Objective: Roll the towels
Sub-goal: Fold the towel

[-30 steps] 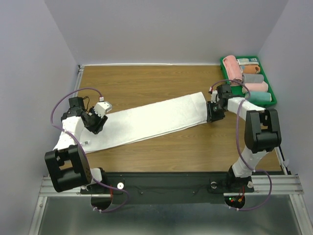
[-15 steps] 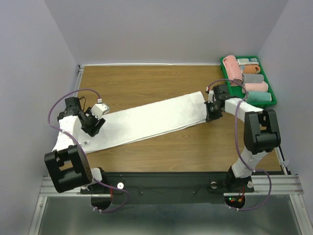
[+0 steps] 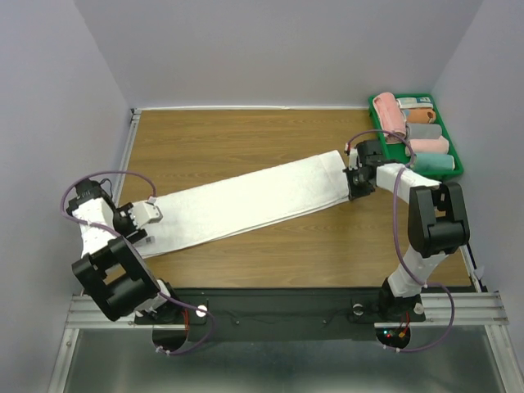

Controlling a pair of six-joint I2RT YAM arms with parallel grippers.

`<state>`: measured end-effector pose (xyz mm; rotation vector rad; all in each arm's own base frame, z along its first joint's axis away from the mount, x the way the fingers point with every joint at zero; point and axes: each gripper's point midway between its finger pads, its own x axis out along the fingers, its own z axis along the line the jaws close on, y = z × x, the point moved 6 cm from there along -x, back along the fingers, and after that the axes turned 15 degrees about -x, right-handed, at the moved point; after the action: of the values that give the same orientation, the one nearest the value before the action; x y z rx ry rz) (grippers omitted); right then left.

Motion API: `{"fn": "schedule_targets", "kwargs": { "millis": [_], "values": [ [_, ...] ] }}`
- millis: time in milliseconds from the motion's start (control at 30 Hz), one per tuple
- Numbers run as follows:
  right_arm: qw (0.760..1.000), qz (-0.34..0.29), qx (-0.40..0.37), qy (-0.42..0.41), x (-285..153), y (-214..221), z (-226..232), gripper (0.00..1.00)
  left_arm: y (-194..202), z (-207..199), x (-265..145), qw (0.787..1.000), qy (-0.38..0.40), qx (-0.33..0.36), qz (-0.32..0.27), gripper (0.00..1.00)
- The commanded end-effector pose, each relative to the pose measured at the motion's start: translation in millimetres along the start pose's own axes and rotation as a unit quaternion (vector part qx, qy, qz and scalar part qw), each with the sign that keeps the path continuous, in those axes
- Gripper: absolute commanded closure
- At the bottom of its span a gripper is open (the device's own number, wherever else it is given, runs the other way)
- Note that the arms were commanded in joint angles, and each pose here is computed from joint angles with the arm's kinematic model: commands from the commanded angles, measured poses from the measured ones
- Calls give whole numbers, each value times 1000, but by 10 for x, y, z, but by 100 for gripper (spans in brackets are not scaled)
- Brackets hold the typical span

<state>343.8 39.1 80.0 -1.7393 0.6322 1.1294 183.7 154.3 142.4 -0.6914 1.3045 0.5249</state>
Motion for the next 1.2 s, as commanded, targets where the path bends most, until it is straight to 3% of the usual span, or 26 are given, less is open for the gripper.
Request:
{"fn": "schedule_targets", "kwargs": {
  "millis": [0,233,867,1167],
  "values": [
    [998,42,-10,40,103,145,-159,99,211,-135,68,996,-1,76,53,30],
    [998,45,-12,36,100,141,-160,99,306,-201,269,993,-12,99,68,30],
    [998,50,-14,28,140,135,-150,99,182,-372,318,992,38,124,0,33],
    [998,51,-12,30,141,140,-163,99,232,-267,418,991,13,129,21,46]
  ]
}}
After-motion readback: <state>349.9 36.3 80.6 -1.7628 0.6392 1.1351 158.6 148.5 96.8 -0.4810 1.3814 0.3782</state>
